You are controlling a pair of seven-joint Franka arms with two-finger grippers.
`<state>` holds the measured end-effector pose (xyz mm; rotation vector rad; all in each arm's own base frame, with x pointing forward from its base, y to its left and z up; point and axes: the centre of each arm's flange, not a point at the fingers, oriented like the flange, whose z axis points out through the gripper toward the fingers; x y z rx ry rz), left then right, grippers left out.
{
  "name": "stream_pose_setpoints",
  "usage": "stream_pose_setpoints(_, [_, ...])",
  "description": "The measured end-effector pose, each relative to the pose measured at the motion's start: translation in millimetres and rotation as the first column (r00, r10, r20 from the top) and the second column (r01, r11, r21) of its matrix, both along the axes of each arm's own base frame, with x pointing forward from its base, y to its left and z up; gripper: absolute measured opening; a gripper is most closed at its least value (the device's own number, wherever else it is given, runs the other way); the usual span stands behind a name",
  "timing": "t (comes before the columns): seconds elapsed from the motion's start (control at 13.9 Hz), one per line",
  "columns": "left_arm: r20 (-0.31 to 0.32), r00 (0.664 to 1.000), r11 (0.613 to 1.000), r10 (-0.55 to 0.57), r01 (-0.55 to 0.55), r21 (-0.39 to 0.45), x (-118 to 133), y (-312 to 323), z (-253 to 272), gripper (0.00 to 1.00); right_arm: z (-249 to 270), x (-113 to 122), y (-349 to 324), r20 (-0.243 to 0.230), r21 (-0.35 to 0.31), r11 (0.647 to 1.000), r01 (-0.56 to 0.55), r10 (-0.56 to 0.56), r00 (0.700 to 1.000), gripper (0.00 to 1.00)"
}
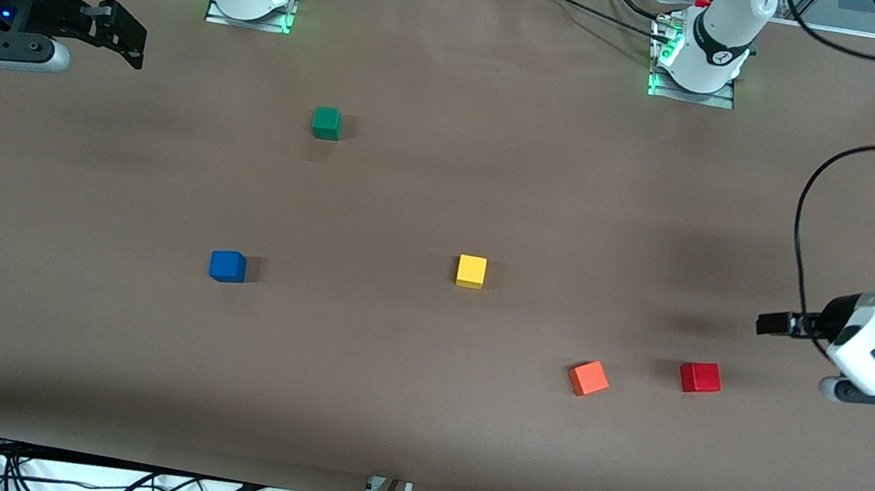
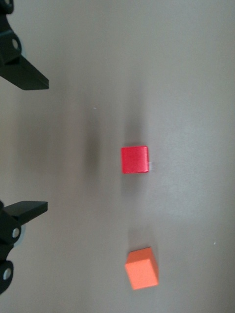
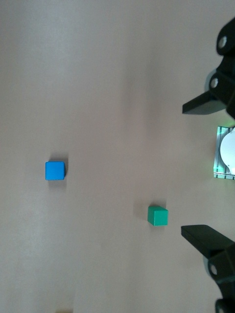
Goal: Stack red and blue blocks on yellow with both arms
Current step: 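Move the left gripper toward the red cube, then lower the left gripper over the red cube and close on it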
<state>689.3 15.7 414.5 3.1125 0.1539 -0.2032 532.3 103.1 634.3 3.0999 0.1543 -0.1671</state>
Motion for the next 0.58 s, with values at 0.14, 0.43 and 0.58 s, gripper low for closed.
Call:
stream_pose_setpoints(0.14, [0.0,1.0,1.0,0.001,-0.001,-0.002,10,0,-34,1.0,0,0,0,0.0,0.0,1.0,0.0,0.0,1.0,1.0])
stream_pose_setpoints(0.43, [0.016,1.0,1.0,0.005,-0.005,-0.007,23,1,-114,1.0,0,0,0,0.0,0.0,1.0,0.0,0.0,1.0,1.0])
stream_pose_setpoints(0.58, [0.037,0.999,1.0,0.006,-0.005,-0.009,23,0,-148,1.0,0,0,0,0.0,0.0,1.0,0.0,0.0,1.0,1.0])
